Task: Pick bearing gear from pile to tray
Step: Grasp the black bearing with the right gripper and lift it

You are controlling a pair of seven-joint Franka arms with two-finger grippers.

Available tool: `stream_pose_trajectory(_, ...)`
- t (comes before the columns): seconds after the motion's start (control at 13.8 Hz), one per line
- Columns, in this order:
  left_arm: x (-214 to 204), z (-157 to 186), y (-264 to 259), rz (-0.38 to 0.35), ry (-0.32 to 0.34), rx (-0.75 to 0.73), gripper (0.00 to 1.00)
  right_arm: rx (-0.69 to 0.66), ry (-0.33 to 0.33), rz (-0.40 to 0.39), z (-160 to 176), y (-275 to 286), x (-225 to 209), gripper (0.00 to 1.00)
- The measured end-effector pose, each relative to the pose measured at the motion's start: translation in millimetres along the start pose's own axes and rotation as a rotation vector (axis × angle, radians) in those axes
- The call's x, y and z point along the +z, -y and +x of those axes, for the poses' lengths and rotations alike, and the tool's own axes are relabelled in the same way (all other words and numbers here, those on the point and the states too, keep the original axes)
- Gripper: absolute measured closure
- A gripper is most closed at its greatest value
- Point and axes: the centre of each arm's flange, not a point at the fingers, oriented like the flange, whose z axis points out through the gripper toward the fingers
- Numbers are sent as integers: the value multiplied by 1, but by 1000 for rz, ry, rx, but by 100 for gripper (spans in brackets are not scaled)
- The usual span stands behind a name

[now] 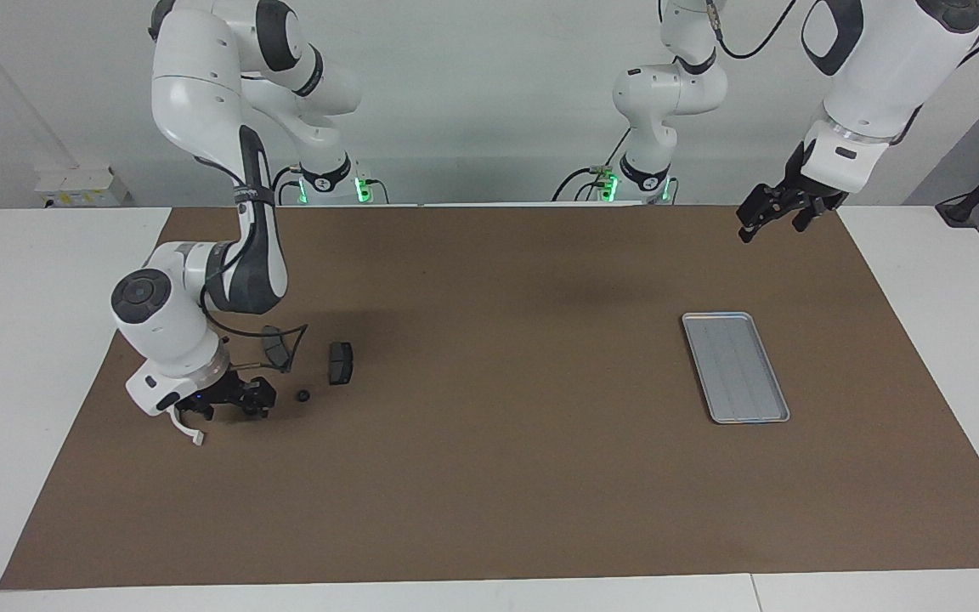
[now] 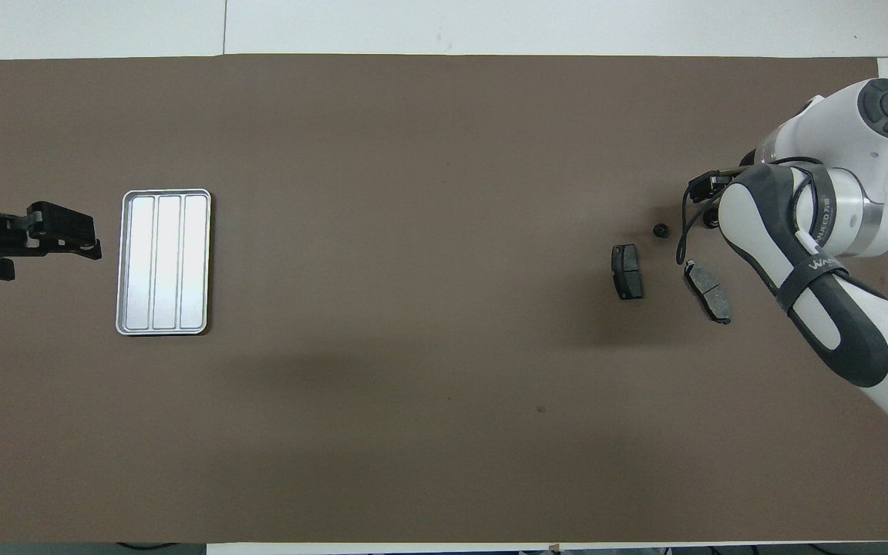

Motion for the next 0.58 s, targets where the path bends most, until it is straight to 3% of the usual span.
stream_pose_trajectory(0.29,0,0,0,0,0,0,0,-7,-10,5,3,7,7,2)
stream_pose_trajectory(0.58,0,0,0,0,0,0,0,-14,26,9,-1,13,15,0)
